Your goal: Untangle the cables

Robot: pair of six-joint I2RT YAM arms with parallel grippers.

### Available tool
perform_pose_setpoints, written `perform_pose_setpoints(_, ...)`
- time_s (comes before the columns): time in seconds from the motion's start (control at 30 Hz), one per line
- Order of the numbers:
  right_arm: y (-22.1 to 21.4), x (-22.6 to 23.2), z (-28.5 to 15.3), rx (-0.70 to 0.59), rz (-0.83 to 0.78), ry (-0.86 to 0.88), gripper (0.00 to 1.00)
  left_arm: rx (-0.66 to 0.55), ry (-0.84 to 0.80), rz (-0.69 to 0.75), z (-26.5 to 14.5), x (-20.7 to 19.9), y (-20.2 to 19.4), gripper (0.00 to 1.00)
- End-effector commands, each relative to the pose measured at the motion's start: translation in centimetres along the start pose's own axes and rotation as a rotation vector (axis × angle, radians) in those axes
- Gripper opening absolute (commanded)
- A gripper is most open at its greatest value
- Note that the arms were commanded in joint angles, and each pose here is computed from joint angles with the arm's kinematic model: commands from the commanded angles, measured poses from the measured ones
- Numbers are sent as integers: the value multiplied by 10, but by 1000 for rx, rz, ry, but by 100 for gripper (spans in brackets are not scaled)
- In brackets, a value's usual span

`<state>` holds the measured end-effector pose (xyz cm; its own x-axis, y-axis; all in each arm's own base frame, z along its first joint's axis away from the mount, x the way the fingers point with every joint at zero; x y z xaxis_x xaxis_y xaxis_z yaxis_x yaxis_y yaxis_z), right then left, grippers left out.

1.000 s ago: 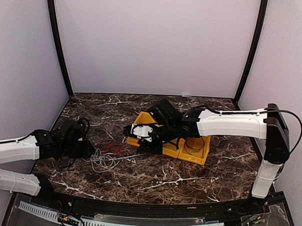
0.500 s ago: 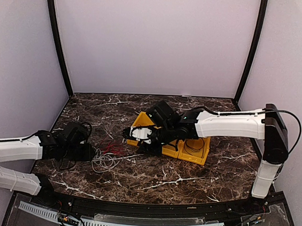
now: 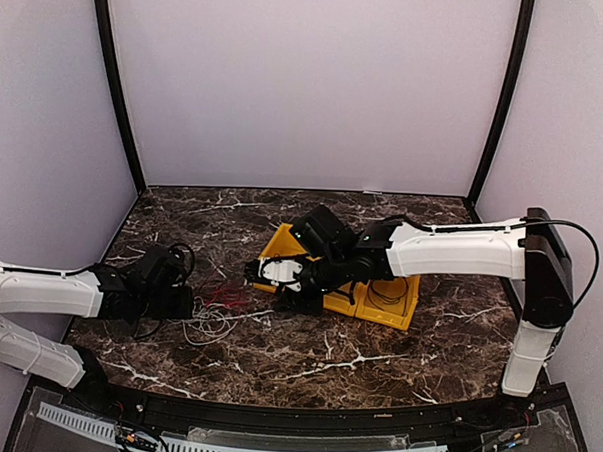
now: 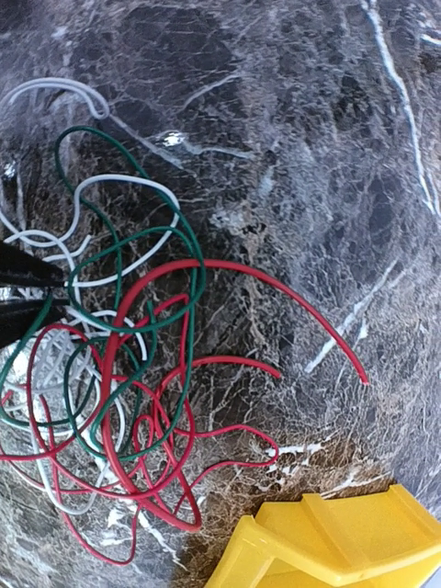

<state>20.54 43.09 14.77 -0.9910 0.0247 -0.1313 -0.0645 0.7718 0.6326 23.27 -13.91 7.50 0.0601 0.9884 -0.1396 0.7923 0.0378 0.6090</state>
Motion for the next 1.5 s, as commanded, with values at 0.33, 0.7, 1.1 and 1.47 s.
perform_pose_setpoints(0.33, 10, 8, 10, -15, -8, 36, 32, -273, -117, -29, -59, -2, 42, 0)
perform_pose_setpoints(0.7, 52, 10, -9, -169, -16, 51, 39, -380, -283, -44, -109, -22, 74, 0)
perform_pose_setpoints(1.1, 154, -16, 17, -469, 28, 168, 56, -375, -391, -82, -129, -36, 84, 0)
perform_pose_setpoints(1.47, 158, -5, 81, -491, 175, 387, 56, -460, -423, -158, -176, -27, 102, 0)
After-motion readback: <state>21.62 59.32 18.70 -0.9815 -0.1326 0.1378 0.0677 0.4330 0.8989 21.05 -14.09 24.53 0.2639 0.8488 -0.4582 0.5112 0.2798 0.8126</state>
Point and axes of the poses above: each gripper's point midway between its finger pads, its own z axis out along the fingers, its own x axis along the line the jaws close on, y = z × x, the point moved 3 cm from there along -z, back along the fingers, and after that the axes turned 3 degrees about z, right-handed, at the moved point
